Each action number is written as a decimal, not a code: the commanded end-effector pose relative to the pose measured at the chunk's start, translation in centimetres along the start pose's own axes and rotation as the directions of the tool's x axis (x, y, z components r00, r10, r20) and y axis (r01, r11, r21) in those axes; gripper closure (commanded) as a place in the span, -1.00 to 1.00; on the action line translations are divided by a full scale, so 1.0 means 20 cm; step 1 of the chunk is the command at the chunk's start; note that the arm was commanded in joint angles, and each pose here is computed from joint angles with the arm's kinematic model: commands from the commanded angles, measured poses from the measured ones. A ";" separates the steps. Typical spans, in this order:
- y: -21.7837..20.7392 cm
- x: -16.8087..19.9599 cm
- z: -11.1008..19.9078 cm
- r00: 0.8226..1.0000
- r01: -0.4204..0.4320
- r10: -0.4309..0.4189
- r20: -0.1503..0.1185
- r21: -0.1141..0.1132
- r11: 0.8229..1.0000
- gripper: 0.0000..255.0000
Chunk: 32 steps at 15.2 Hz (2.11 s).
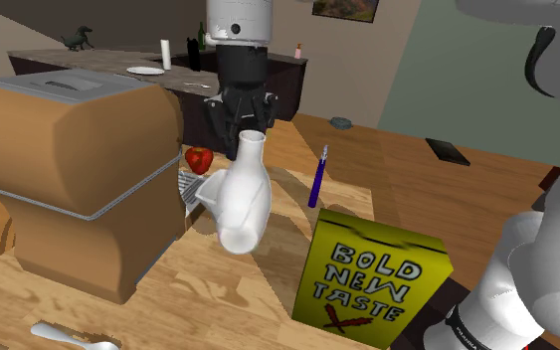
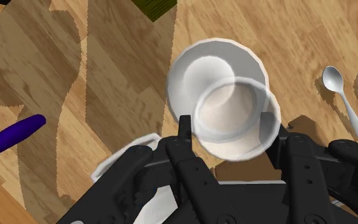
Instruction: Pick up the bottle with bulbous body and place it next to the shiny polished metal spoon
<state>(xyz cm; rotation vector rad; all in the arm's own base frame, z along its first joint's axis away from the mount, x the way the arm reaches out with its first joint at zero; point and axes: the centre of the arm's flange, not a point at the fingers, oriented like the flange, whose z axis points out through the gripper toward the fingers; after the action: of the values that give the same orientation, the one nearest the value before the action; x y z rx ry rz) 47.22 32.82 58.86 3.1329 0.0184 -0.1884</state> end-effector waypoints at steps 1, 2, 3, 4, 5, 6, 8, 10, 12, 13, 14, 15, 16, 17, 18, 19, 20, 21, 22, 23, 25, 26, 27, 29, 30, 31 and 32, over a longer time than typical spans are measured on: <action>-0.11 0.01 0.07 1.000 -0.001 0.001 -0.001 0.001 1.000 1.00; -0.17 0.01 0.10 1.000 -0.001 0.001 -0.001 0.001 1.000 1.00; -0.22 0.01 0.14 1.000 -0.001 0.001 -0.001 0.001 1.000 1.00; -0.28 0.01 0.17 1.000 -0.001 0.001 -0.001 0.001 1.000 1.00; -0.34 0.01 0.21 1.000 -0.001 0.001 -0.001 0.001 1.000 1.00; -0.39 0.02 0.24 1.000 -0.001 0.001 -0.001 0.001 1.000 1.00; -0.51 0.02 0.31 1.000 -0.001 0.001 -0.001 0.001 1.000 1.00; -0.62 0.02 0.38 1.000 -0.001 0.001 -0.001 0.001 1.000 1.00; -0.67 0.03 0.43 1.000 -0.001 0.001 -0.001 0.001 1.000 1.00; -0.67 0.03 0.46 1.000 -0.001 0.001 -0.001 0.001 1.000 1.00; -0.67 0.03 0.49 1.000 -0.001 0.001 -0.001 0.001 1.000 1.00; -0.67 0.04 0.51 1.000 -0.001 0.001 -0.001 0.001 1.000 1.00; -0.67 0.04 0.54 1.000 -0.001 0.001 -0.001 0.001 1.000 1.00; -0.67 0.04 0.56 1.000 -0.001 0.001 -0.001 0.001 1.000 1.00; -0.67 0.05 0.59 1.000 -0.001 0.001 -0.001 0.001 1.000 1.00; -0.67 0.05 0.62 1.000 -0.001 0.001 -0.001 0.001 1.000 1.00; -0.67 0.05 0.64 1.000 -0.001 0.001 -0.001 0.001 1.000 1.00; -0.67 0.05 0.67 1.000 -0.001 0.001 -0.001 0.001 1.000 1.00; -0.67 0.06 0.70 1.000 -0.001 0.001 -0.001 0.001 1.000 1.00; -0.67 0.06 0.72 1.000 -0.001 0.001 -0.001 0.001 1.000 1.00; -0.67 0.07 0.78 1.000 -0.001 0.001 -0.001 0.001 1.000 1.00; -0.67 0.07 0.78 1.000 -0.001 0.001 -0.001 0.001 1.000 1.00; -0.67 0.07 0.78 1.000 -0.001 0.001 -0.001 0.001 1.000 1.00; -0.67 0.07 0.78 1.000 -0.001 0.001 -0.001 0.001 1.000 1.00; -0.67 0.07 0.78 1.000 -0.001 0.001 -0.001 0.001 1.000 1.00; -0.67 0.07 0.78 1.000 -0.001 0.001 -0.001 0.001 1.000 1.00; -0.67 0.07 0.78 1.000 -0.001 0.001 -0.001 0.001 1.000 1.00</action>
<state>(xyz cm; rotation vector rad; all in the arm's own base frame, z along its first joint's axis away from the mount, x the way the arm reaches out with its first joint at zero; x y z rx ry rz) 46.55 46.24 43.25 3.1334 0.0165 -0.1878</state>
